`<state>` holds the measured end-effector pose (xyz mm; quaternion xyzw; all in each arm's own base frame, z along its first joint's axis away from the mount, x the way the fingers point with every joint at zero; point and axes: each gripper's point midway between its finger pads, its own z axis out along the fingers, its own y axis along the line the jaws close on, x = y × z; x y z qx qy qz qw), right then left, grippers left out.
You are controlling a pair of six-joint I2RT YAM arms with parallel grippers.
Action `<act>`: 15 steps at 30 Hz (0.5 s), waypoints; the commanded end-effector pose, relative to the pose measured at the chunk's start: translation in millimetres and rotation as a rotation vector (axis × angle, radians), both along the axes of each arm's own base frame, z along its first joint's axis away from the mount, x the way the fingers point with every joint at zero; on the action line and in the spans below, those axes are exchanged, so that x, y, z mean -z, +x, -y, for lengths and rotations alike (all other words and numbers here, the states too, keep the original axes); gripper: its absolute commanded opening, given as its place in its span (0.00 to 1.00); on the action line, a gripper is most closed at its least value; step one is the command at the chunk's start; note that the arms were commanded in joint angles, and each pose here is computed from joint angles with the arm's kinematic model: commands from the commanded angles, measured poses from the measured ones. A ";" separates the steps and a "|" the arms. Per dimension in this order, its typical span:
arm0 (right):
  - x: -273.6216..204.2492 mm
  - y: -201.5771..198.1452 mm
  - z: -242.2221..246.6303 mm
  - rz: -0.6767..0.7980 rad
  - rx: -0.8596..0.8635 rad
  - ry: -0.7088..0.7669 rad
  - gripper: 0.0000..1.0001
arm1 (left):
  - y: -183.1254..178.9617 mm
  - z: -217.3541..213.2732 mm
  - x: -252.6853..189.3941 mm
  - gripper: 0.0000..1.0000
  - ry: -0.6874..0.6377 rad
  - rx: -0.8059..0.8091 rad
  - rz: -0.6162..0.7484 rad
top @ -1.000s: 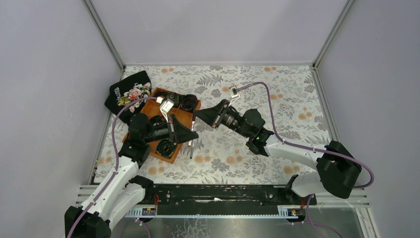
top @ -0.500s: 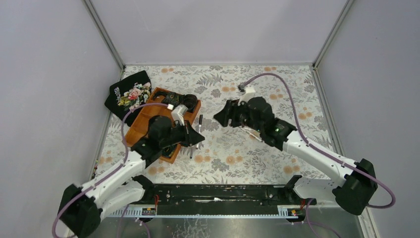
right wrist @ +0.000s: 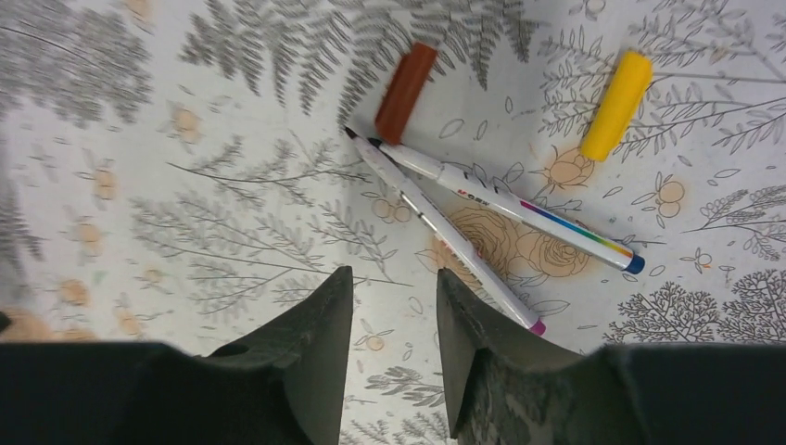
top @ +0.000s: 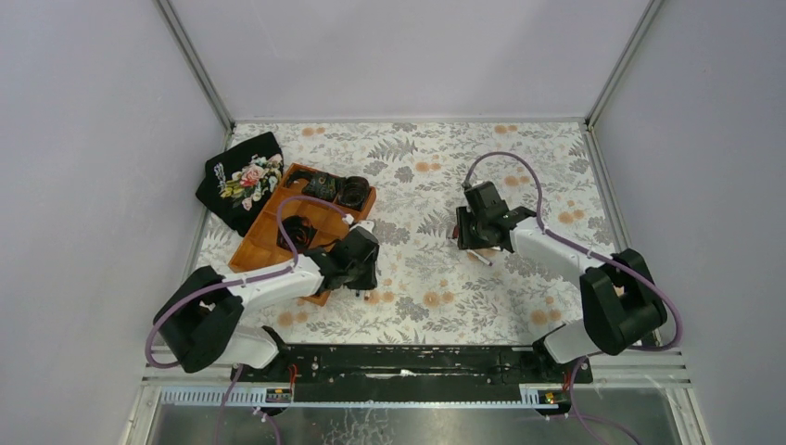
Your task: Insert the pens into the pen caps
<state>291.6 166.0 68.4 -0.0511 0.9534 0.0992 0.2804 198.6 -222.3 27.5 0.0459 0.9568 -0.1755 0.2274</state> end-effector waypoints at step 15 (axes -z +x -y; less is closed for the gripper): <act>36.1 16.4 16.8 -0.047 -0.138 -0.211 0.40 | 16.1 -9.6 -21.1 0.40 0.033 -0.080 0.086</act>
